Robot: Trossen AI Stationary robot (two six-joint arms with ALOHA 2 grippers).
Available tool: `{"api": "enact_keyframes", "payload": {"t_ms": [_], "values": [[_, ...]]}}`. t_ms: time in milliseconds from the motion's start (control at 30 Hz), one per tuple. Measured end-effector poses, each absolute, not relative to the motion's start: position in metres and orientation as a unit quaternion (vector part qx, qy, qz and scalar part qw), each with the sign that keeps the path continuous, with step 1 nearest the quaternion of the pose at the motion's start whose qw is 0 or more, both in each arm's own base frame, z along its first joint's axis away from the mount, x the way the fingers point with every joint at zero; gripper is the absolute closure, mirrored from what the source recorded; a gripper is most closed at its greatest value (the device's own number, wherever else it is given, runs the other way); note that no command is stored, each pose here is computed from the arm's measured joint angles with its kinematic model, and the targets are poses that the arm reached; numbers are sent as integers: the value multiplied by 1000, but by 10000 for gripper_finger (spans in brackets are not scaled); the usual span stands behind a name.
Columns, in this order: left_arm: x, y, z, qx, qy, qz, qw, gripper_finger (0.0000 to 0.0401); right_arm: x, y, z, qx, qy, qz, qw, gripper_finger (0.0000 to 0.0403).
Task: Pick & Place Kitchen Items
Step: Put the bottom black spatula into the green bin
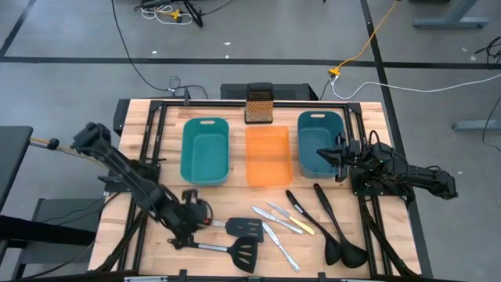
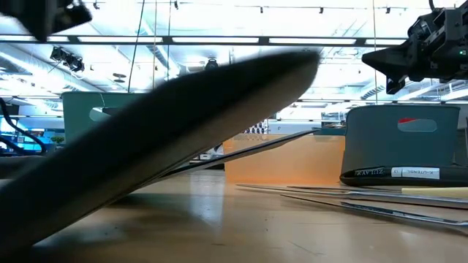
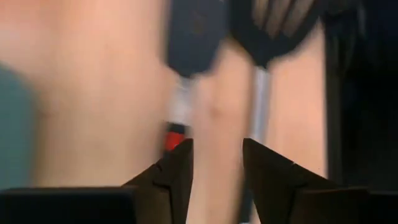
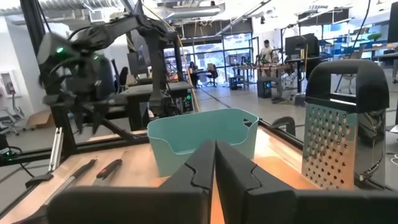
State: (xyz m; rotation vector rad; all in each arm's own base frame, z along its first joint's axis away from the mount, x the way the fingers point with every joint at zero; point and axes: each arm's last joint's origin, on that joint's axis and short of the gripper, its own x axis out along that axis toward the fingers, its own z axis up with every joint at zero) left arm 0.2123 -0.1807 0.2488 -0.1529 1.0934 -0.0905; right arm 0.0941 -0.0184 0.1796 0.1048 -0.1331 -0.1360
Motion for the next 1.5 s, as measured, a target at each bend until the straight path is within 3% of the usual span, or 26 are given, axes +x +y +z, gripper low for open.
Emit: {"api": "enact_keyframes", "payload": {"t_ms": [200, 633, 967, 1500], "values": [[218, -219, 219, -79, 538, -84, 835, 250, 94, -18, 180, 52, -67, -69, 994, 381], [229, -246, 172, -78, 543, -51, 835, 234, 93, -18, 184, 45, -89, -68, 993, 381], [230, -246, 170, -52, 533, -58, 842, 185, 94, -18, 184, 45, -86, -68, 993, 381], [236, -245, 140, -4, 579, -73, 812, 184, 95, -19, 179, 51, -64, -70, 994, 381]]}}
